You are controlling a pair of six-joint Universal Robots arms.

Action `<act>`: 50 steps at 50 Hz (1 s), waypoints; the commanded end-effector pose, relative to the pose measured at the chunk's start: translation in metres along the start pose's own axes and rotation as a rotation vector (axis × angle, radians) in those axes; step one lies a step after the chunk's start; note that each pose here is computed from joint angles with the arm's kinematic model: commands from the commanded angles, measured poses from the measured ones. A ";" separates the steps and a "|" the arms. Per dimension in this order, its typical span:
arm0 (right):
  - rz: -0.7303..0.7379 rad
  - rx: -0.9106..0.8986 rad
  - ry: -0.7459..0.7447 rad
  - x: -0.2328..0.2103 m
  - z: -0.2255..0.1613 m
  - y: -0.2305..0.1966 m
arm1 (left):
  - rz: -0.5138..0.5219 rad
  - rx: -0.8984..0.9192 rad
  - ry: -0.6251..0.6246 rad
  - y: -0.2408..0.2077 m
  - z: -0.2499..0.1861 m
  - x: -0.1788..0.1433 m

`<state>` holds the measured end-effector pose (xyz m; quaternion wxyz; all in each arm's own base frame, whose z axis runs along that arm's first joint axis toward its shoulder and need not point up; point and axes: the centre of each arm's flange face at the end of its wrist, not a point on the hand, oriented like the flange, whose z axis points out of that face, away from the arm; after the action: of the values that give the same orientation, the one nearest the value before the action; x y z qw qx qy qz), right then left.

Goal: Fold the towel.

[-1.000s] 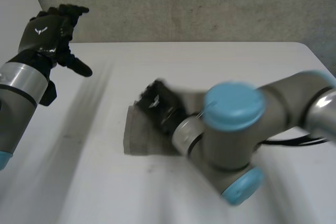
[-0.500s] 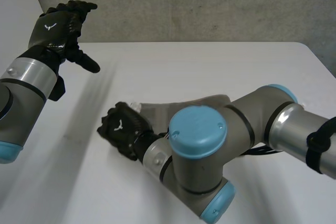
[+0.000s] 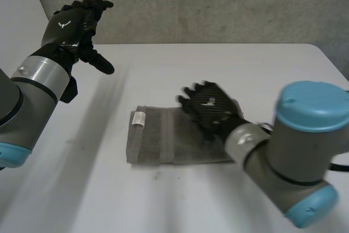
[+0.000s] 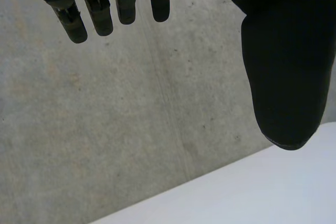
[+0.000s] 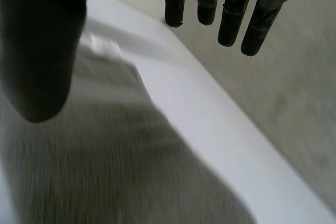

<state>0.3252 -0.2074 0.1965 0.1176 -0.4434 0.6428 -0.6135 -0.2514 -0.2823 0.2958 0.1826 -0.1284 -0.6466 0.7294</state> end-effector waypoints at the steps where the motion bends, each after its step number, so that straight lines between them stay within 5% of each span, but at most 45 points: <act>1: 0.068 -0.196 0.073 0.027 -0.018 0.060 | -0.014 -0.171 -0.012 0.018 -0.007 0.007; 10: 0.034 -0.212 0.152 0.039 -0.009 0.084 | -0.011 -0.364 -0.023 0.029 -0.018 0.024; 25: -0.148 -0.253 0.277 0.059 -0.004 0.079 | -0.008 -0.260 -0.045 -0.014 -0.017 0.025; 31: -0.359 -0.128 0.315 0.066 0.008 0.042 | -0.010 -0.241 -0.041 -0.020 -0.015 0.027; 35: -0.559 0.110 0.150 -0.004 0.019 -0.011 | -0.017 -0.236 -0.048 -0.021 -0.014 0.026; 43: -0.722 0.277 -0.269 -0.122 0.010 0.002 | -0.037 -0.235 -0.062 -0.022 -0.013 0.021; 50: -0.763 0.281 -0.362 -0.141 -0.001 0.012 | -0.038 -0.242 -0.064 -0.019 -0.014 0.021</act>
<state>0.4021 -0.1249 0.1450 0.0334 -0.7015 0.3288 -0.6315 -0.2627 -0.2590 0.3161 0.1597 -0.1141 -0.7355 0.6485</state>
